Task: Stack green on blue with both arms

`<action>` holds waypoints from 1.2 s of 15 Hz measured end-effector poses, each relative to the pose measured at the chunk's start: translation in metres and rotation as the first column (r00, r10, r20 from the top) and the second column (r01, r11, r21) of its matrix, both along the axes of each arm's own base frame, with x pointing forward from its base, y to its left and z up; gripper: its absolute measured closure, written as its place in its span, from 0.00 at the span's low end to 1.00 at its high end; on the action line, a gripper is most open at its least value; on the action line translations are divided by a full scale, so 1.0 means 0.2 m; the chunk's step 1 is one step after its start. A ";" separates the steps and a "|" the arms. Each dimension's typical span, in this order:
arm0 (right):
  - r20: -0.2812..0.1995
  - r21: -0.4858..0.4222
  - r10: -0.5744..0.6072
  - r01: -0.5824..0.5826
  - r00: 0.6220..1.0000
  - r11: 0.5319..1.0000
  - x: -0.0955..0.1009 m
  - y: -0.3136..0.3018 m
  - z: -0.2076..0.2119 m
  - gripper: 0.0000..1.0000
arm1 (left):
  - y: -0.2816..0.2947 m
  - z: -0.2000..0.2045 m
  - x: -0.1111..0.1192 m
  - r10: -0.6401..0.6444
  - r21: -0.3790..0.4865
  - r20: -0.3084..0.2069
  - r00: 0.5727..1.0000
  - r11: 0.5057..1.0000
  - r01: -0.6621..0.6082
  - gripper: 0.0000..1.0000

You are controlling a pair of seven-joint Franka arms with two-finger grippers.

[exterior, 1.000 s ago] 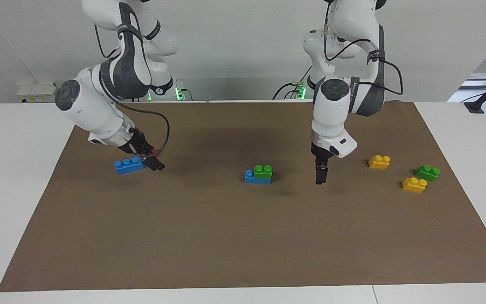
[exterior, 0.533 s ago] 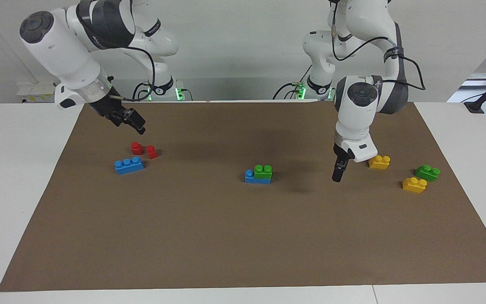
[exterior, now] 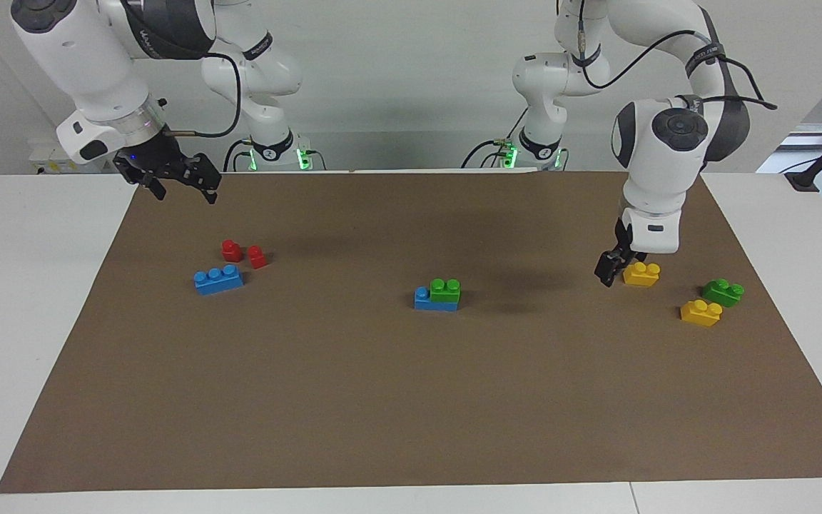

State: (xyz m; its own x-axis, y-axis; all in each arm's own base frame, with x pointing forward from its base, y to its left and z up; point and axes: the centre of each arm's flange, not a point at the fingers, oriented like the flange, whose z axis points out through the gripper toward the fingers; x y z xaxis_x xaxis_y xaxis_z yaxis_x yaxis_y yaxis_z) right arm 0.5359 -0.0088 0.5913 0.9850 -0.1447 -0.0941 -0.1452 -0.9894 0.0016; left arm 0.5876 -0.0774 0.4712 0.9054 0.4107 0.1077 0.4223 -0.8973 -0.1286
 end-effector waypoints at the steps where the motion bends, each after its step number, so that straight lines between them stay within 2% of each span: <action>1: 0.000 -0.006 0.002 -0.002 1.000 1.000 0.00 0.00 0.00 0.00 | 0.01 0.05 0.00 -0.059 0.007 -0.027 0.998 0.998 0.059 0.00; 4: 0.004 -0.006 0.003 -0.003 1.000 1.000 0.00 0.00 0.00 0.00 | 0.07 0.18 0.00 -0.217 0.005 -0.085 0.972 0.976 0.219 0.00; 8: 0.038 -0.007 0.003 -0.003 0.999 1.000 0.02 0.00 0.04 0.00 | 0.09 0.37 -0.04 -0.321 -0.067 -0.092 0.943 0.947 0.315 0.00; 13: 0.042 -0.007 0.003 -0.003 0.999 1.000 0.02 0.00 0.05 0.00 | 0.07 0.59 -0.14 -0.416 -0.127 -0.128 0.901 0.907 0.401 0.00; 15: 0.043 -0.007 0.003 -0.003 0.999 1.000 0.02 0.00 0.05 0.00 | 0.07 0.64 -0.16 -0.449 -0.146 -0.124 0.885 0.890 0.431 0.00; 18: 0.043 -0.007 0.019 -0.018 0.999 1.000 0.02 0.00 0.05 0.00 | 0.10 0.69 -0.17 -0.434 -0.204 -0.083 0.897 0.889 0.411 0.00</action>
